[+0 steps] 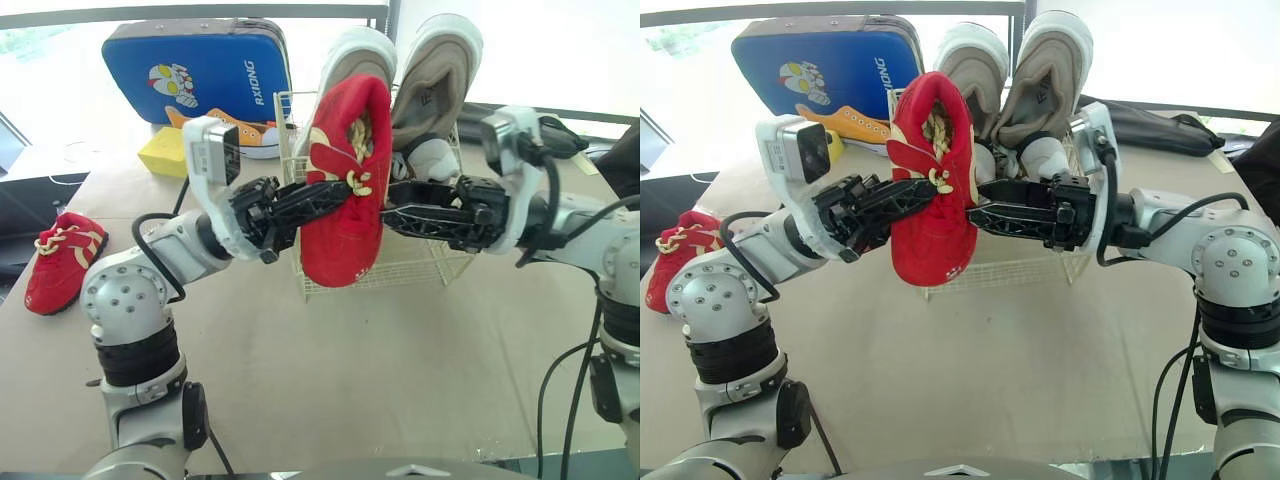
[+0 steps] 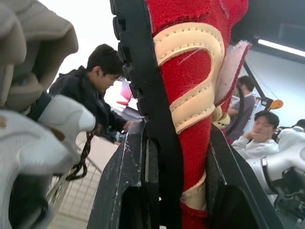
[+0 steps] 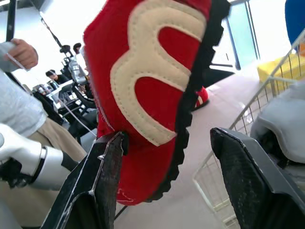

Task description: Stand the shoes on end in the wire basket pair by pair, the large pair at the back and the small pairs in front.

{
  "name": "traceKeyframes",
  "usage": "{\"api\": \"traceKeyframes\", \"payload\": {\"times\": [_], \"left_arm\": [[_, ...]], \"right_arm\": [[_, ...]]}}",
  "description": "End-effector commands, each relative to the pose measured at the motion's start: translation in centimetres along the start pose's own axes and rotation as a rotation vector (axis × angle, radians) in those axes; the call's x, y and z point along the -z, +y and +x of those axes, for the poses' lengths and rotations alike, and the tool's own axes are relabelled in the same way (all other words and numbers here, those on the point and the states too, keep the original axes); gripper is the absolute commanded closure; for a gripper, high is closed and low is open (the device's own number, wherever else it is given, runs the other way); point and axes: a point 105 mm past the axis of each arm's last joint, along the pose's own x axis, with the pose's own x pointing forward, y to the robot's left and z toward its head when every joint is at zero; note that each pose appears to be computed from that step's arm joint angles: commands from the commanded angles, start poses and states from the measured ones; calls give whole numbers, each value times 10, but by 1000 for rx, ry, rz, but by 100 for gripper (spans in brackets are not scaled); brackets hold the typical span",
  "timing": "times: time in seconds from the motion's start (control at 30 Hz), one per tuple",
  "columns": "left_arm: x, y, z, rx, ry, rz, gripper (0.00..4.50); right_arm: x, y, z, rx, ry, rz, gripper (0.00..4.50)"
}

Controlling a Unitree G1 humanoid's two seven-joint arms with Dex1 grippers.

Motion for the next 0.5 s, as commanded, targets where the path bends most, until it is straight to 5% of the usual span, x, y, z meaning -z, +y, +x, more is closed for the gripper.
{"api": "traceKeyframes", "payload": {"times": [0.03, 0.1, 0.3, 0.37, 0.5], "left_arm": [[5, -10, 11, 44, 50, 86, 378], [9, -10, 12, 44, 69, 98, 378], [20, -13, 8, 43, 137, 127, 378], [17, -6, 7, -7, 129, 139, 279], [15, -12, 4, -4, 131, 126, 99]], "right_arm": [[-6, 19, 12, -126, -5, 31, 168], [-7, 21, 14, -156, -8, 55, 168], [-2, 26, 24, -221, 10, 81, 387], [-1, 26, 23, -220, 12, 80, 444], [3, 28, 15, -216, 4, 69, 450]]}}
